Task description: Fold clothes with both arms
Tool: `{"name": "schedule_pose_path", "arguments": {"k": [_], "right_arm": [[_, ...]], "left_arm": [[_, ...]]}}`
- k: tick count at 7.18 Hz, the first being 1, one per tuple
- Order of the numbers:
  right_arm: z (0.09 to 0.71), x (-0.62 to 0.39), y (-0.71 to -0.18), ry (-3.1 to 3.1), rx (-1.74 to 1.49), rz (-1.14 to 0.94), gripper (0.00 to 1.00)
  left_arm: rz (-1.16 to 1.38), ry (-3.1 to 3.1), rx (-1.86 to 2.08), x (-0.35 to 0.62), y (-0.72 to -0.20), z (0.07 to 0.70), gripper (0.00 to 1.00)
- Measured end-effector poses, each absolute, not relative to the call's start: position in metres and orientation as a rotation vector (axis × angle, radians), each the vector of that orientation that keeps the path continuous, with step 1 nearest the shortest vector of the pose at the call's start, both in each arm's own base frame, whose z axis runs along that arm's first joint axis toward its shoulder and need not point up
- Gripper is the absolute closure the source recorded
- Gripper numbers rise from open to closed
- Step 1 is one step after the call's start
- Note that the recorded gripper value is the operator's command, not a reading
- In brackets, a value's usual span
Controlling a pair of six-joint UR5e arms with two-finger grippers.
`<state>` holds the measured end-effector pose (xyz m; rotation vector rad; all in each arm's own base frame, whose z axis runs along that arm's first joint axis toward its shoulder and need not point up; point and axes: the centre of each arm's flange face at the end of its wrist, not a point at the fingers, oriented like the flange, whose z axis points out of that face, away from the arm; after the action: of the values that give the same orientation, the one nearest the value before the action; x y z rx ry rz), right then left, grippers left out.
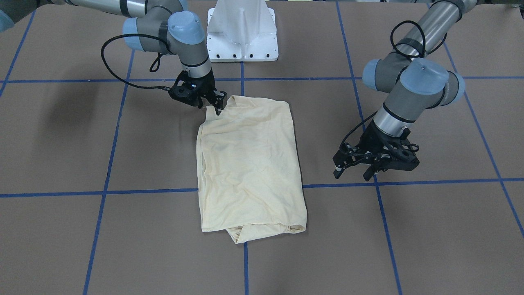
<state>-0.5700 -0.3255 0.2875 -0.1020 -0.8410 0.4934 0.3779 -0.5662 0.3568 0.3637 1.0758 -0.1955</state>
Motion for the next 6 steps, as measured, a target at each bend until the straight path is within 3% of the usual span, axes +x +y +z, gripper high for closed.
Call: {"name": "schedule_pose_path", "arguments": {"k": [1,2,3,6], "right_arm": [[0.2891,-0.5720,-0.3252,-0.841,-0.103,0.492,0.58],[0.2889,-0.5727,-0.3252,-0.845,-0.104,0.494,0.90],[0.2872,-0.5729,-0.3249,-0.856,-0.104,0.494,1.00],[0.2826,-0.5706,-0.3245,-0.884,-0.106,0.487,1.00]], "left_arm": [[-0.195,1.076,0.363,0.3779,-0.5661,0.3569,0.00],[-0.196,1.076,0.364,0.3778,-0.5661,0.3570,0.00],[-0.196,1.075,0.364,0.3778,-0.5661,0.3570,0.00],[-0.195,1.076,0.363,0.3778,-0.5659,0.3566,0.00]]}}
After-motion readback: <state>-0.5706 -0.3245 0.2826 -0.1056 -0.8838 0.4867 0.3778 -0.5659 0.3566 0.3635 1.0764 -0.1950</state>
